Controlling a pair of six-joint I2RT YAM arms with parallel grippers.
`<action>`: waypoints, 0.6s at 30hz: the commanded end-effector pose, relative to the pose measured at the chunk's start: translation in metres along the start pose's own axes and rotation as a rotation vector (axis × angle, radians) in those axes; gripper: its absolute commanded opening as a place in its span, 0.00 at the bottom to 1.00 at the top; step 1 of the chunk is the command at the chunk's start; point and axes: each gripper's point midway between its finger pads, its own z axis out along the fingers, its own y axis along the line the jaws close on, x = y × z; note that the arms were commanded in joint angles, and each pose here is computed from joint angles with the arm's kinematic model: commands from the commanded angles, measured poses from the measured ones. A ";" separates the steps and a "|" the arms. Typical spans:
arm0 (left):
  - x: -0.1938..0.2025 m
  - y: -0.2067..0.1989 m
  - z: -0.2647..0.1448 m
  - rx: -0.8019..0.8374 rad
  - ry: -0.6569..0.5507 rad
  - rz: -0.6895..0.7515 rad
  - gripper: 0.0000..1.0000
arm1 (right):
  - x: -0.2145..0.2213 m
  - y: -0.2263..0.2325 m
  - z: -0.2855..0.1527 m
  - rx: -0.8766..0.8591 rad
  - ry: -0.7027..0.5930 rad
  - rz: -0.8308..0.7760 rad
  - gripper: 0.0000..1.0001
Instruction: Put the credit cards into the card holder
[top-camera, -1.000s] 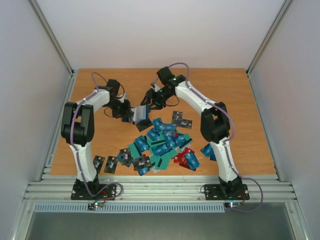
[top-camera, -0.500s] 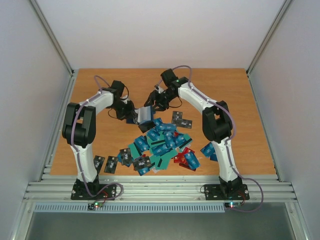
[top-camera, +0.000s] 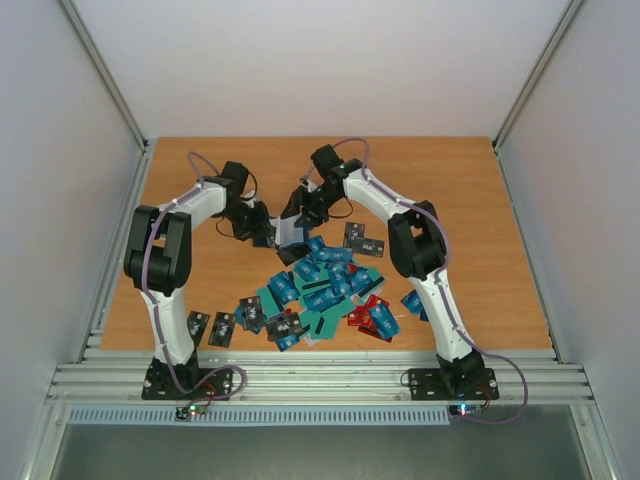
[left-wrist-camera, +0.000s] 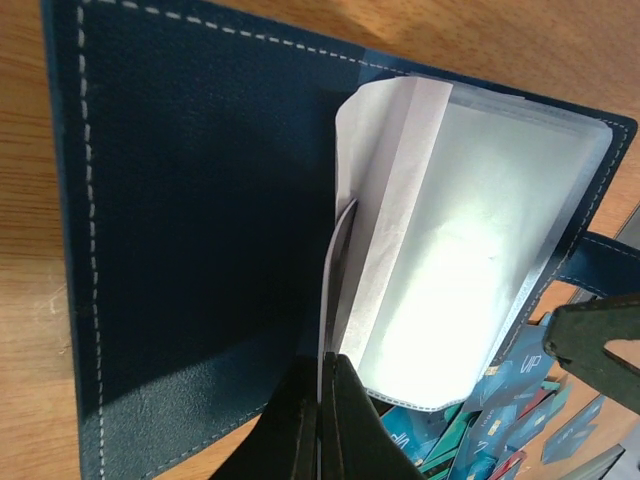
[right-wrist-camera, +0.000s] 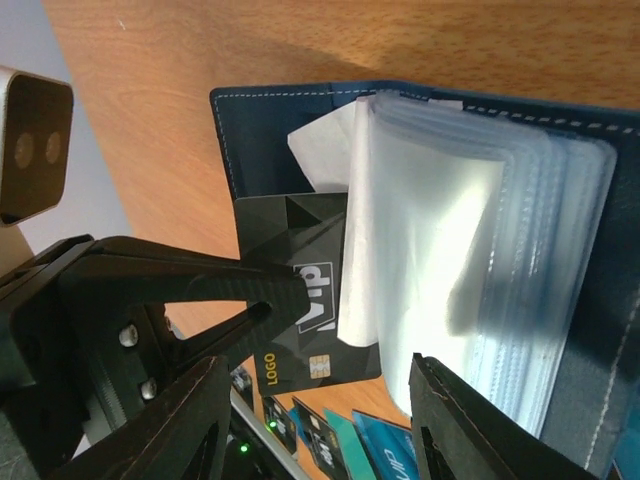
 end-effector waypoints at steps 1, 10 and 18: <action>0.001 0.000 -0.003 -0.001 -0.015 -0.011 0.00 | 0.000 -0.005 0.007 0.021 0.017 -0.012 0.50; 0.004 0.001 0.002 0.016 0.003 -0.012 0.00 | 0.006 -0.021 0.013 0.058 0.041 -0.019 0.50; 0.007 0.002 0.005 0.029 0.016 -0.018 0.00 | 0.003 -0.029 0.022 0.054 0.047 -0.010 0.50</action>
